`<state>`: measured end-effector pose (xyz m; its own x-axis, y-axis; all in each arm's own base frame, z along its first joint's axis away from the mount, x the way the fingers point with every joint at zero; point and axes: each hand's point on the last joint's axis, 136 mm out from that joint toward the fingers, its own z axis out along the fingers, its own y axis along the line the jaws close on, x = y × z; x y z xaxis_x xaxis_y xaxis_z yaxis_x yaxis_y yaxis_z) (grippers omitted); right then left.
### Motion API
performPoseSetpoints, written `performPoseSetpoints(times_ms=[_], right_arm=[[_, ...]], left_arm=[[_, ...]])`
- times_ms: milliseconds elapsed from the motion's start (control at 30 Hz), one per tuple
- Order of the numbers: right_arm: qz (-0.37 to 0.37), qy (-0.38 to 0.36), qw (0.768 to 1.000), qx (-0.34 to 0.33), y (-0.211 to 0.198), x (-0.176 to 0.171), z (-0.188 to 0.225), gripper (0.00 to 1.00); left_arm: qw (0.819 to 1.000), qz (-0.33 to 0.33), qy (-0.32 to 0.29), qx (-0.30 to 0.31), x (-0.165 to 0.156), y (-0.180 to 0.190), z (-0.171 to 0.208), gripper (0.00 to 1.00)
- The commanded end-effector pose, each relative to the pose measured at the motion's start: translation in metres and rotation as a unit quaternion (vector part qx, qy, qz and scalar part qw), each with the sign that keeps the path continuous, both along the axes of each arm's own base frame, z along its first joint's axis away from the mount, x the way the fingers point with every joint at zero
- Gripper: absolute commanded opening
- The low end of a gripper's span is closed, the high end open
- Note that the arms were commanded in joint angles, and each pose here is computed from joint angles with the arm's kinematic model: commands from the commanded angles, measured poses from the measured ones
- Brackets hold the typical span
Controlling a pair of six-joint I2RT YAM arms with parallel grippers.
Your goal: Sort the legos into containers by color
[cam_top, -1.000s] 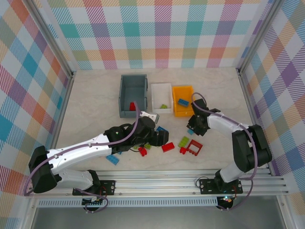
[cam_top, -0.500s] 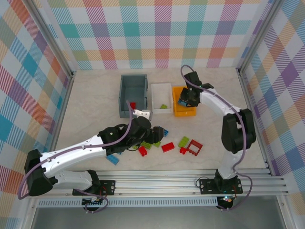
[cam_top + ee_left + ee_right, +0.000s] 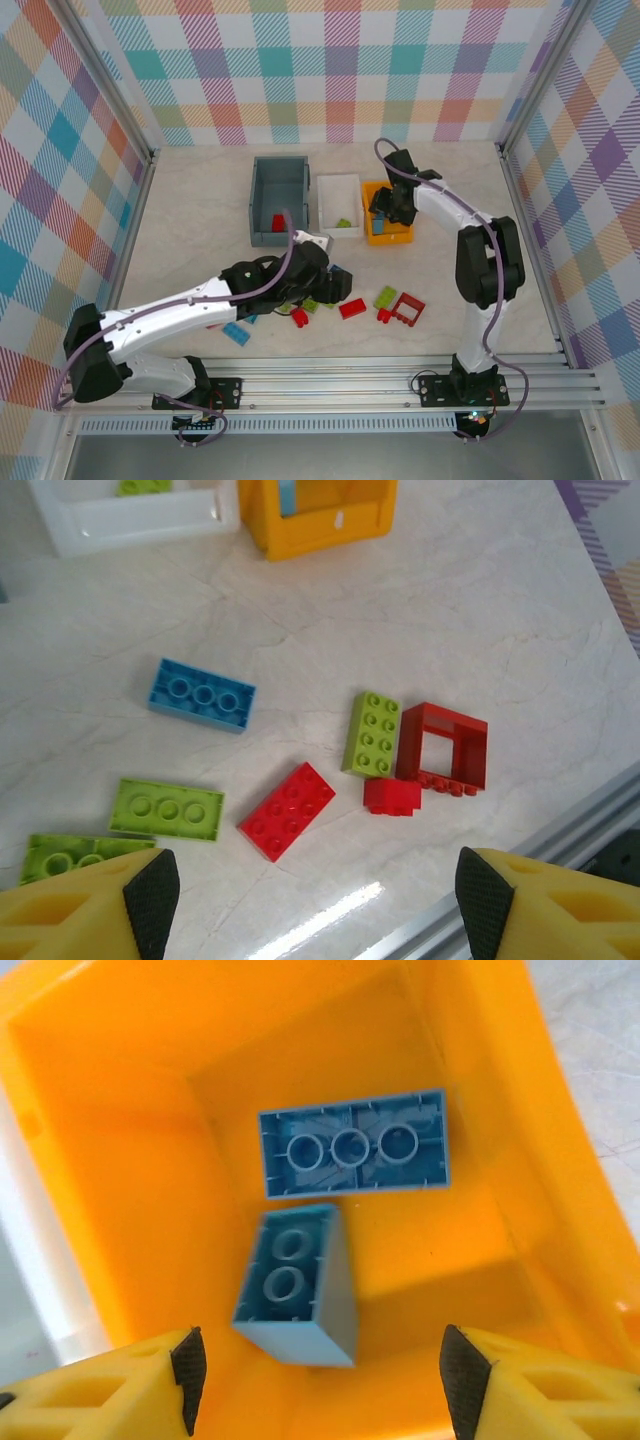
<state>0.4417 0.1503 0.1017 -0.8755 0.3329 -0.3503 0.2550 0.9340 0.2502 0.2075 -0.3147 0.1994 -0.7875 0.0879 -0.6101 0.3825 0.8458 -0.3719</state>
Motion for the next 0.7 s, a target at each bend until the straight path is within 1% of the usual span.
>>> performPoseSetpoints(times_ms=[0, 100, 167, 233, 400, 467, 567, 667], right_arm=[[0.003, -0.066, 0.998, 0.004, -0.007, -0.004, 0.071, 0.66], [-0.006, -0.11, 0.994, -0.004, -0.023, -0.025, 0.115, 0.63], [-0.019, -0.135, 0.991, -0.011, -0.038, -0.048, 0.139, 0.62], [-0.036, -0.154, 0.987, -0.017, -0.055, -0.08, 0.156, 0.62], [-0.06, -0.208, 0.976, 0.005, -0.088, -0.163, 0.184, 0.62], [-0.062, -0.229, 0.971, 0.033, -0.094, -0.194, 0.189, 0.63], [-0.052, -0.267, 0.958, 0.092, -0.094, -0.236, 0.193, 0.63], [-0.058, -0.278, 0.952, 0.117, -0.102, -0.269, 0.191, 0.63]], left_arm=[[0.997, -0.071, 0.009, -0.006, -0.007, -0.029, 0.005, 0.72], [0.992, -0.124, 0.014, 0.02, -0.014, -0.057, -0.005, 0.66], [0.988, -0.148, 0.018, 0.044, -0.019, -0.076, -0.015, 0.62], [0.985, -0.159, 0.022, 0.066, -0.021, -0.096, -0.027, 0.58], [0.983, -0.135, 0.055, 0.112, -0.021, -0.127, -0.069, 0.51], [0.982, -0.122, 0.068, 0.125, -0.019, -0.134, -0.084, 0.49], [0.98, -0.111, 0.08, 0.142, -0.016, -0.142, -0.103, 0.47], [0.979, -0.109, 0.087, 0.15, -0.015, -0.148, -0.116, 0.45]])
